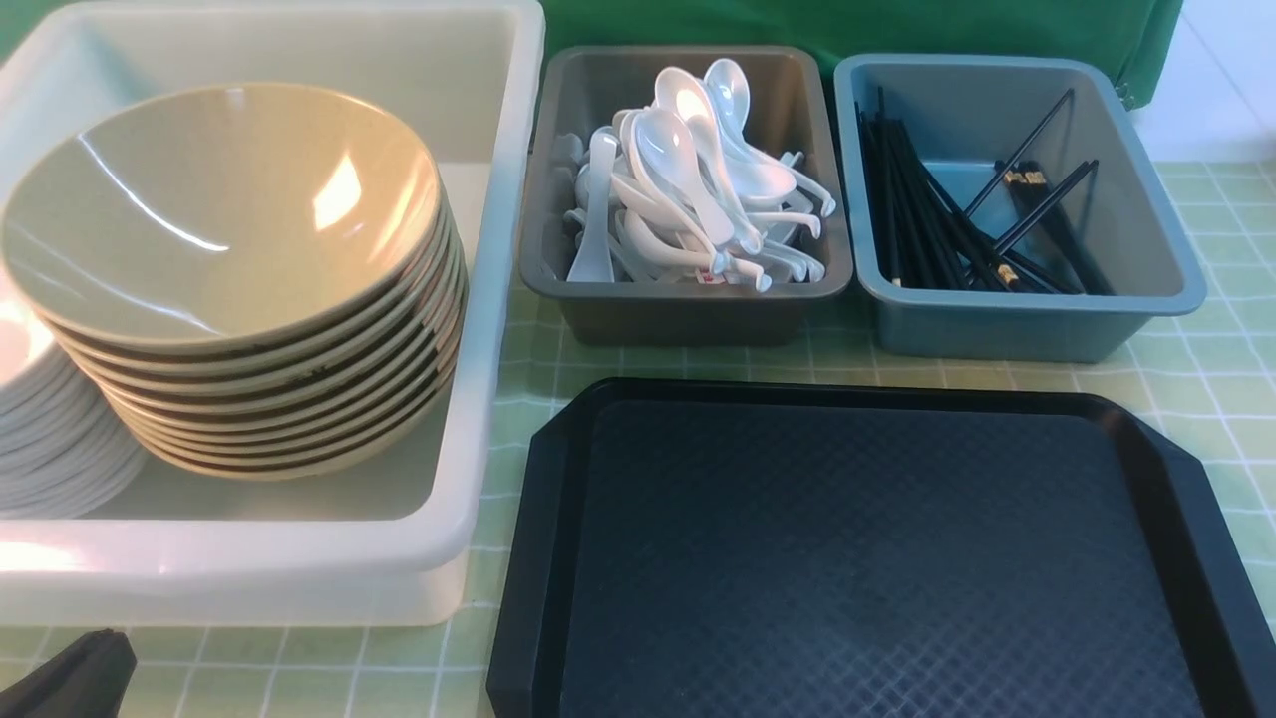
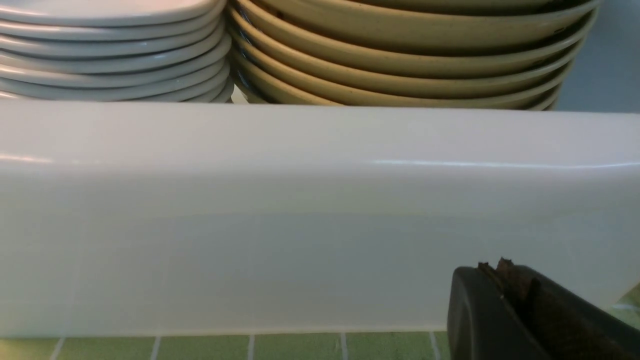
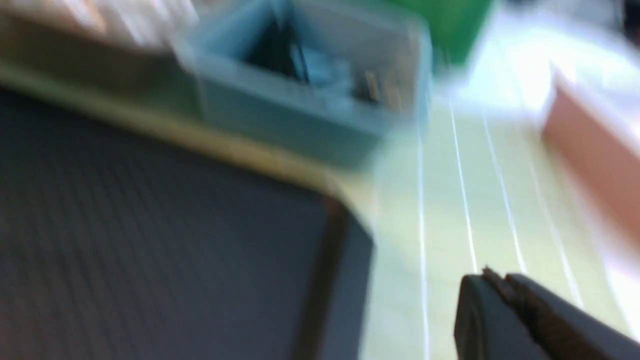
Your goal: On green table put chopsticks spoon bowls plates into blue grey white boxes.
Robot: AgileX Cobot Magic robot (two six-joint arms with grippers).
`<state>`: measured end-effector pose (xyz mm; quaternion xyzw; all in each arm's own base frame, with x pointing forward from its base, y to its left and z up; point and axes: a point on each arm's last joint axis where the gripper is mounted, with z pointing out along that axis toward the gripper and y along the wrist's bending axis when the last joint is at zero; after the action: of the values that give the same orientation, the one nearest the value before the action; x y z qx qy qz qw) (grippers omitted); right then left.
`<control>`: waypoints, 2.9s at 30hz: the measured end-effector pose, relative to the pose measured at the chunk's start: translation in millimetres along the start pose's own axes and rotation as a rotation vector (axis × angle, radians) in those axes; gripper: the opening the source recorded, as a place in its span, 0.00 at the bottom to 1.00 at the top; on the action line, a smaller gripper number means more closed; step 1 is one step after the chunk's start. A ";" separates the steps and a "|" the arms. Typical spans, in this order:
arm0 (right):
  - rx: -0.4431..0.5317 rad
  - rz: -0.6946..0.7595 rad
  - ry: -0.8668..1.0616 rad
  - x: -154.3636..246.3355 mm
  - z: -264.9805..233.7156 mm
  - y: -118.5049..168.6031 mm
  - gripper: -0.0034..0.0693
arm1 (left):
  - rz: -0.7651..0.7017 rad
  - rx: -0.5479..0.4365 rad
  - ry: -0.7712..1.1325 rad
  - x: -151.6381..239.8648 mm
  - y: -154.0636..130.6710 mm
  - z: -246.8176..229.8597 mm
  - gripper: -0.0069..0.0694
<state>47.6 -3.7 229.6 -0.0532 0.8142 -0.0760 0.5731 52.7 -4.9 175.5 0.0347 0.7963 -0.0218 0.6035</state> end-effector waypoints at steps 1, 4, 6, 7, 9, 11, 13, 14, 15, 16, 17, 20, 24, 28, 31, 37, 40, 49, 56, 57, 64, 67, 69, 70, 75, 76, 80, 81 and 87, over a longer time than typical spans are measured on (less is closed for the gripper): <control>0.076 0.047 0.040 7.3 1.4 -3.9 0.11 | 0.001 0.000 0.000 0.0 0.0 0.0 0.09; 0.170 0.113 0.045 16.0 0.9 -9.9 0.11 | 0.001 0.000 0.000 0.0 0.0 0.0 0.09; 0.176 0.130 0.037 19.4 2.0 -9.8 0.11 | 0.001 0.000 0.000 0.0 0.0 0.0 0.09; 0.174 0.148 0.035 24.8 4.9 -8.5 0.11 | 0.001 0.000 0.000 0.0 0.0 0.0 0.09; 0.168 0.162 0.023 32.7 9.9 -6.0 0.11 | 0.001 0.000 0.000 0.0 0.0 0.0 0.09; 0.153 0.168 0.043 50.9 18.2 -1.7 0.11 | 0.001 0.000 0.000 0.0 0.0 0.0 0.09; 0.151 0.157 0.036 53.6 19.8 -0.9 0.11 | 0.001 0.000 0.000 0.0 0.0 0.0 0.09; 0.150 0.148 0.029 53.2 19.8 -0.9 0.11 | 0.001 0.000 -0.001 0.0 0.0 0.0 0.09; 0.151 0.144 0.026 52.8 19.8 -0.9 0.11 | 0.000 0.000 -0.001 0.0 0.0 0.0 0.09; 0.151 0.143 0.027 53.0 19.9 -0.9 0.11 | 0.000 0.000 -0.002 -0.1 0.0 0.0 0.09; 0.151 0.143 0.025 52.9 19.9 -0.9 0.11 | 0.000 0.000 -0.002 -0.1 0.0 0.0 0.09; 0.149 0.144 0.024 52.9 20.0 -0.8 0.11 | 0.000 0.000 -0.002 -0.1 0.0 0.0 0.09; 0.136 0.142 0.016 52.3 20.2 -0.1 0.11 | 0.000 0.000 -0.002 -0.1 0.0 0.0 0.09; 0.116 0.135 0.010 51.8 20.6 1.2 0.11 | 0.000 0.000 -0.002 -0.1 0.0 0.0 0.09; 0.098 0.130 0.005 51.7 20.9 2.0 0.11 | 0.000 0.000 -0.002 -0.1 0.0 0.0 0.09; 0.095 0.129 0.004 51.6 20.9 2.1 0.11 | 0.000 0.000 -0.002 -0.1 0.0 0.0 0.09; 0.096 0.129 0.003 51.6 20.9 2.1 0.11 | 0.000 0.000 -0.002 -0.1 0.0 0.0 0.09; 0.129 0.141 0.007 52.1 20.7 0.3 0.11 | 0.000 0.000 -0.002 -0.1 0.0 0.0 0.09; 0.132 0.142 0.006 52.1 20.7 0.2 0.11 | 0.000 0.000 -0.002 -0.1 0.0 0.0 0.09; 0.133 0.142 0.006 52.1 20.7 0.2 0.11 | 0.000 0.000 -0.002 -0.1 0.0 0.0 0.09; 0.133 0.142 0.006 52.1 20.7 0.2 0.11 | 0.000 0.000 -0.002 -0.1 0.0 0.0 0.09; 0.133 0.142 0.006 52.1 20.7 0.2 0.11 | 0.000 0.000 -0.002 -0.1 0.0 0.0 0.09; 0.133 0.142 0.005 52.0 20.7 0.2 0.11 | 0.000 0.000 -0.002 -0.1 0.0 0.0 0.09; 0.133 0.142 0.005 52.0 20.7 0.2 0.11 | 0.000 0.000 -0.002 -0.1 0.0 0.0 0.09; 0.133 0.142 0.005 51.9 20.7 0.2 0.11 | 0.000 0.000 -0.002 -0.1 0.0 0.0 0.09; 0.133 0.142 0.004 51.9 20.7 0.2 0.11 | 0.000 0.000 -0.002 -0.1 0.0 0.0 0.09; 0.133 0.142 0.004 51.9 20.7 0.2 0.11 | 0.000 0.000 -0.002 -0.1 0.0 0.0 0.09; 0.133 0.142 0.004 51.9 20.7 0.2 0.11 | 0.000 0.000 -0.002 -0.1 0.0 0.0 0.09; 0.133 0.142 0.005 52.1 20.8 0.2 0.11 | 0.000 0.000 -0.002 -0.1 0.0 0.0 0.09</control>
<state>49.6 -13.8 174.5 0.0428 0.8105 -0.0891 0.5773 52.7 -4.9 175.6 0.0348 0.7958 -0.0219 0.6042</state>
